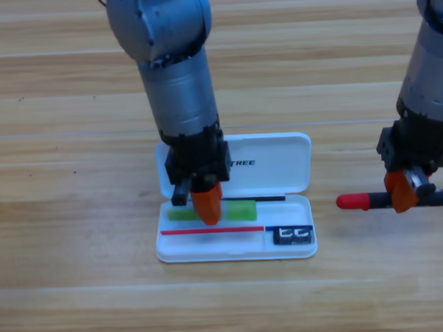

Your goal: Clean up eraser and pencils

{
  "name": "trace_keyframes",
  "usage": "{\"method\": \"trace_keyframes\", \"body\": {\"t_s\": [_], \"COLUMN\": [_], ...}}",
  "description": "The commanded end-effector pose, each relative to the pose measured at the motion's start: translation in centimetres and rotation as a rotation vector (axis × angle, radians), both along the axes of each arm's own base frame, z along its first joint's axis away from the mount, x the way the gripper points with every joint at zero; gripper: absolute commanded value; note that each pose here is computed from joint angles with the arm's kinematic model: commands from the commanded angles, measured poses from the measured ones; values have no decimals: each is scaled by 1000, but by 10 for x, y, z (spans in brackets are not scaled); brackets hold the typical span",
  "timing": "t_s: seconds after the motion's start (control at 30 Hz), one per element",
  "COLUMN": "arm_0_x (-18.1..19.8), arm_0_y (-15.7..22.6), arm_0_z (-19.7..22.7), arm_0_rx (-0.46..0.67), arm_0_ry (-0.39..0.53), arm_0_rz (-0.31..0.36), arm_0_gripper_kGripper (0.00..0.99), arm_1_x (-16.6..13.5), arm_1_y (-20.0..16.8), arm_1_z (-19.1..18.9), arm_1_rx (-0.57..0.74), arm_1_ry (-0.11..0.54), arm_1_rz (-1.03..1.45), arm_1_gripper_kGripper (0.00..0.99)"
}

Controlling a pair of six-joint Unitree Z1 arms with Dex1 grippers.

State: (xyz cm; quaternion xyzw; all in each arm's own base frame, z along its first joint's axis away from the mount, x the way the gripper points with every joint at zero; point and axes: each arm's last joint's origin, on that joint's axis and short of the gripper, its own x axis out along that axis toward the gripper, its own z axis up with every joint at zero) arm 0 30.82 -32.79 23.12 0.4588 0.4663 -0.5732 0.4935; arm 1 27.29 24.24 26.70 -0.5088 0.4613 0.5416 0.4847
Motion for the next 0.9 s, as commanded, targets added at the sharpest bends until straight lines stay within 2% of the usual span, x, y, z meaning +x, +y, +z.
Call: {"method": "trace_keyframes", "body": {"t_s": [0.03,0.9], "arm_0_x": [-9,-8], "arm_0_y": [-13,-12], "arm_0_z": [-36,-38], "arm_0_rx": [59,71], "arm_0_ry": [81,79], "arm_0_rz": [-27,-27], "arm_0_gripper_kGripper": [0,0], "arm_1_x": [-22,-18], "arm_1_y": [2,16], "arm_1_z": [12,9], "arm_1_rx": [11,13], "arm_1_ry": [5,-3], "arm_1_rz": [33,42], "arm_1_gripper_kGripper": [0,0]}}
